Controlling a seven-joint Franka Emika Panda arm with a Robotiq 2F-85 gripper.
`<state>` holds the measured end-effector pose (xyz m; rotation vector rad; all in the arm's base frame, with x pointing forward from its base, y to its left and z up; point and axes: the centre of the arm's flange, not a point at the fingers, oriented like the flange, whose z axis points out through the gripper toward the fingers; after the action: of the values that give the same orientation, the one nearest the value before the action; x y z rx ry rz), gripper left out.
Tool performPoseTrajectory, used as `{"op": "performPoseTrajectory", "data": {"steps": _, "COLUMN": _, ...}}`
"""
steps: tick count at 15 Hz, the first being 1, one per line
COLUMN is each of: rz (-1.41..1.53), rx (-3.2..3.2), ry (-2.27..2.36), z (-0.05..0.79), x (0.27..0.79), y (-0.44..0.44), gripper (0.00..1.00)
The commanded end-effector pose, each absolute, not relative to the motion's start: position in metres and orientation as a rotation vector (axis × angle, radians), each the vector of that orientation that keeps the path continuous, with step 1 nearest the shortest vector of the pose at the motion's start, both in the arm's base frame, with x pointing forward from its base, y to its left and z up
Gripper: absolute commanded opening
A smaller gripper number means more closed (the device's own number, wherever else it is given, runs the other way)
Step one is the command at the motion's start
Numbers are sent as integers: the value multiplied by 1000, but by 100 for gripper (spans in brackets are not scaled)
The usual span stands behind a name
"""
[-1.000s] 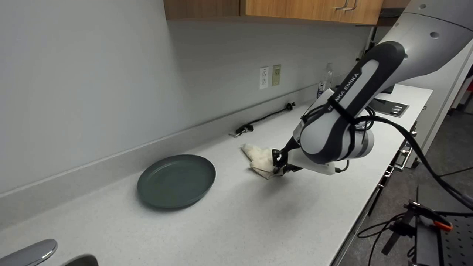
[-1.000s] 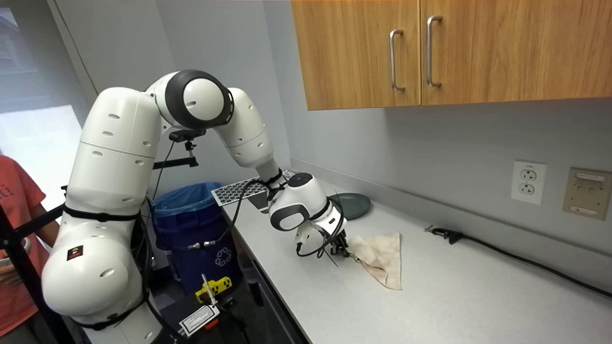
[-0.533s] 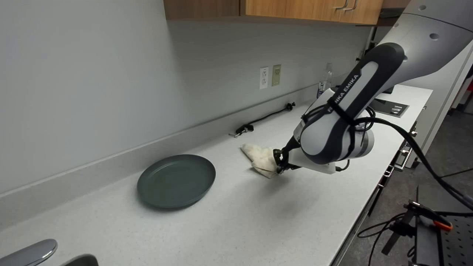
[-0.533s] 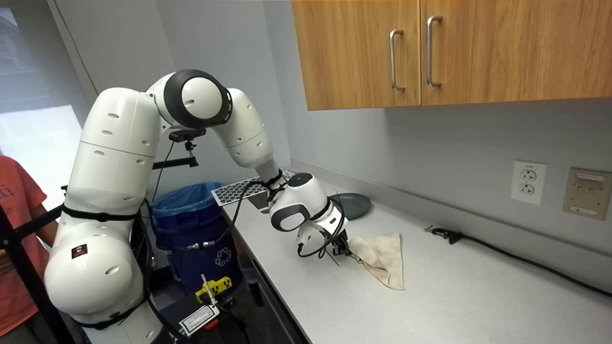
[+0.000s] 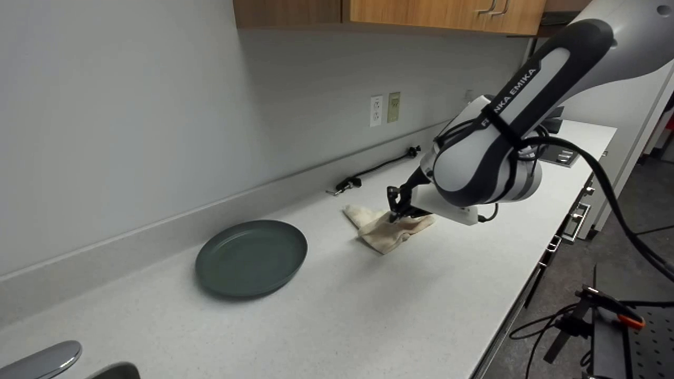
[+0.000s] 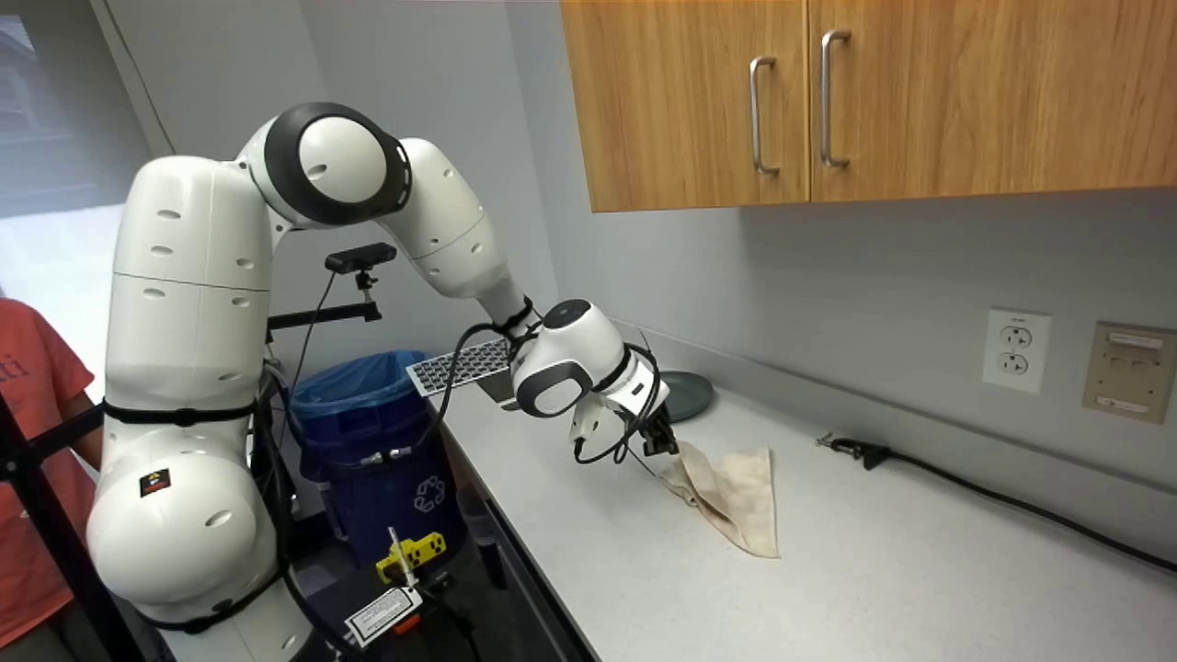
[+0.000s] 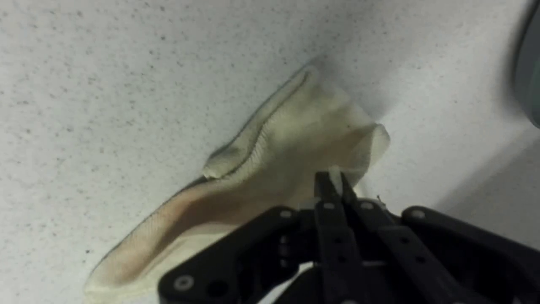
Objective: Unfold the towel
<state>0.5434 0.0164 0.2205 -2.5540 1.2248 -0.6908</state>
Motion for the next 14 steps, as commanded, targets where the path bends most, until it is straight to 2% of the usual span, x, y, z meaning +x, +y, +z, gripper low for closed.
{"op": "performPoseTrajectory", "data": {"steps": 1, "rz": -703, "rx": -2525, "ry": 1204, "z": 255, "x": 531, "y": 18, "gripper": 1}}
{"op": "performPoseTrajectory", "data": {"steps": 6, "rz": -720, "rx": -2521, "ry": 1185, "z": 266, "x": 522, "y": 17, "gripper": 1}}
{"op": "performPoseTrajectory", "data": {"steps": 14, "rz": -550, "rx": -2654, "ry": 1218, "z": 213, "x": 466, "y": 1, "gripper": 1}}
